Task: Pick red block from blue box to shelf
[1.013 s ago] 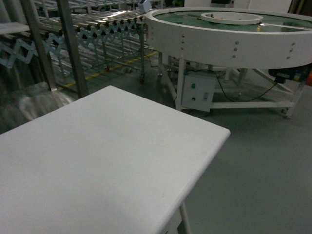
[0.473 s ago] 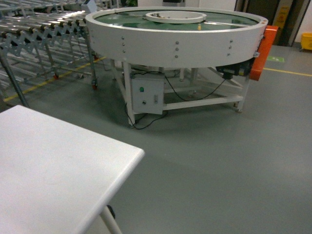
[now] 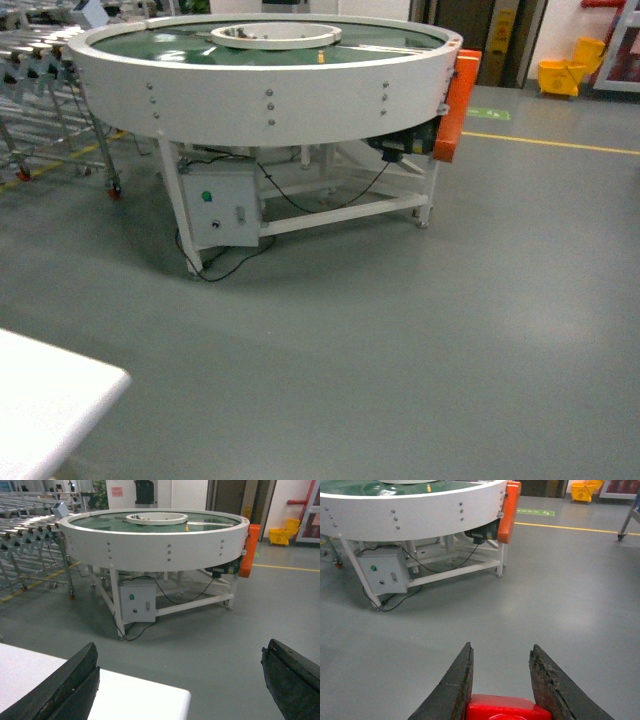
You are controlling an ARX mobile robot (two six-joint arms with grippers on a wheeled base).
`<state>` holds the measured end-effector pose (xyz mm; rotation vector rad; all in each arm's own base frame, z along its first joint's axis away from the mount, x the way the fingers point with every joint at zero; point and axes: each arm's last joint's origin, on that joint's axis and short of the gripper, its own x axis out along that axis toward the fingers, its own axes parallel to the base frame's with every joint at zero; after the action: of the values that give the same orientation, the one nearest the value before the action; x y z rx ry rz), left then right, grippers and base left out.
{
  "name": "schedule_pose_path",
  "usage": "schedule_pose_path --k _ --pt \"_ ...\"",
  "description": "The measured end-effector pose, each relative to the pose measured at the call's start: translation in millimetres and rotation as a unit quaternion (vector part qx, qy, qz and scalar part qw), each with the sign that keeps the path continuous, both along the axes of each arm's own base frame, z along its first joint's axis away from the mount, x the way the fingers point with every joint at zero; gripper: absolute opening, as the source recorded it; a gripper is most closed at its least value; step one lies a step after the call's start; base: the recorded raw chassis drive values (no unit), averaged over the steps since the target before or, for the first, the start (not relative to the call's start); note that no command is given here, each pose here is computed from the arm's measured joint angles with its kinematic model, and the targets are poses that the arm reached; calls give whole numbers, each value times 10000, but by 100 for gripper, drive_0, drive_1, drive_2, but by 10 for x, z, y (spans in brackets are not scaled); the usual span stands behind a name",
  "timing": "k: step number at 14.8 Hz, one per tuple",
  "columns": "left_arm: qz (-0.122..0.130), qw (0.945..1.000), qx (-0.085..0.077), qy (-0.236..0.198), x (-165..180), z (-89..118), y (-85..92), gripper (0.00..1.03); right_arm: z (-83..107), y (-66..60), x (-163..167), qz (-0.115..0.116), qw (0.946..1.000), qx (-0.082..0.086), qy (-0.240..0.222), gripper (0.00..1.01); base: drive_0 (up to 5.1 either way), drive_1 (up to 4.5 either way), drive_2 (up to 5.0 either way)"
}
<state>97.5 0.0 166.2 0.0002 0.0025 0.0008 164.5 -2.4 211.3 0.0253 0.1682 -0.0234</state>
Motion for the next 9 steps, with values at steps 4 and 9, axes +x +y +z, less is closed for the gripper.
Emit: schedule_pose_path --k 4,9 --pt "-2 10000 0 -31 0 6 0 98 -6 0 1 0 10000 0 27 27 136 -5 -617" --pt "2 10000 0 -4 0 1 0 98 -3 0 1 0 10000 0 11 27 130 12 -634"
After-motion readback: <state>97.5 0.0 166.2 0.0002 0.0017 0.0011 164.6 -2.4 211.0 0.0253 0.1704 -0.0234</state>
